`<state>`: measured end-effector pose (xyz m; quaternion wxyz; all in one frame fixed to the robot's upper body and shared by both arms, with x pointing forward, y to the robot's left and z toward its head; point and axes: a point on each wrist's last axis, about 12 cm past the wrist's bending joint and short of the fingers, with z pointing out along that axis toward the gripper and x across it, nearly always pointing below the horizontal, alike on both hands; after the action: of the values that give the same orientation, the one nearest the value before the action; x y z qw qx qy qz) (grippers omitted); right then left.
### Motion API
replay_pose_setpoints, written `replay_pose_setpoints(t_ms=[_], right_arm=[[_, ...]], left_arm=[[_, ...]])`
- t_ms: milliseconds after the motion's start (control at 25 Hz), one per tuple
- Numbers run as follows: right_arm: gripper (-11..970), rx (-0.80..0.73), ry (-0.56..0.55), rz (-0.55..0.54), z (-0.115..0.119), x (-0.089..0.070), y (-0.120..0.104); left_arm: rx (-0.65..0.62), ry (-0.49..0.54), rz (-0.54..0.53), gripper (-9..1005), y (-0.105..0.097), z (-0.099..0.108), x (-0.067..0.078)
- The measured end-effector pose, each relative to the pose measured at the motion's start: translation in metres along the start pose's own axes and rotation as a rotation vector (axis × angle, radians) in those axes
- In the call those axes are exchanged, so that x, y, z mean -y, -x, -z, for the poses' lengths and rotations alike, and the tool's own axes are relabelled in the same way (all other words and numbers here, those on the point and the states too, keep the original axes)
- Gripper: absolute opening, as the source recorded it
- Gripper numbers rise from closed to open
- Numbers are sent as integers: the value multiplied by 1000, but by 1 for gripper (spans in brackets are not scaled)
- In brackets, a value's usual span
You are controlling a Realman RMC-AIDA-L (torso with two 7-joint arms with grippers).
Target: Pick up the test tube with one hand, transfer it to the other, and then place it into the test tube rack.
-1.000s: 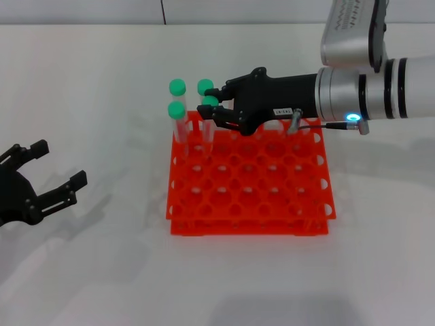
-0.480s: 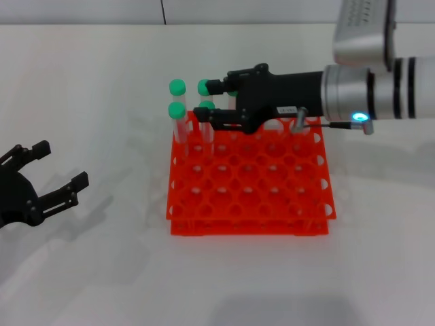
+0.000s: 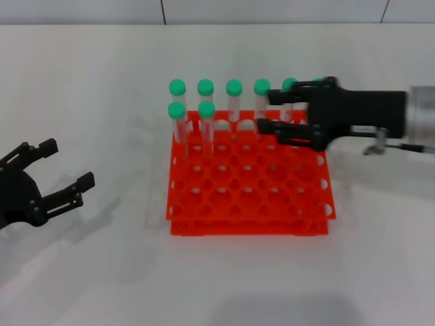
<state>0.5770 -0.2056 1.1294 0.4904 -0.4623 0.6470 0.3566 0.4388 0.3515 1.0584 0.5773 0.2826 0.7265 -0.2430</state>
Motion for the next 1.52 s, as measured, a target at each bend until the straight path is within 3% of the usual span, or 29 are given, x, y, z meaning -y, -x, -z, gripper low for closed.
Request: replay_pose_setpoints(t_ms=[240,480,680,1000,1520], right_arm=[[555,10,-86,-33,31,1,-23],[760,-4,-75,-56,42,-8,-41],[860,-44,-38,-63,45,-10,-50],[855,-73,-22,-59,53,-9,-52],[852,-170,-28,-75,55,-1,-54]], left_arm=[[-18,-42,20,893,2,-3,-1],[-66,-120,48,893,7,-10,-4],[-86,-196,47,893,16,-16,-8],[-118,-250,42,893,29,-17,-18],[-181,-263,54,893,31,-22,-25]])
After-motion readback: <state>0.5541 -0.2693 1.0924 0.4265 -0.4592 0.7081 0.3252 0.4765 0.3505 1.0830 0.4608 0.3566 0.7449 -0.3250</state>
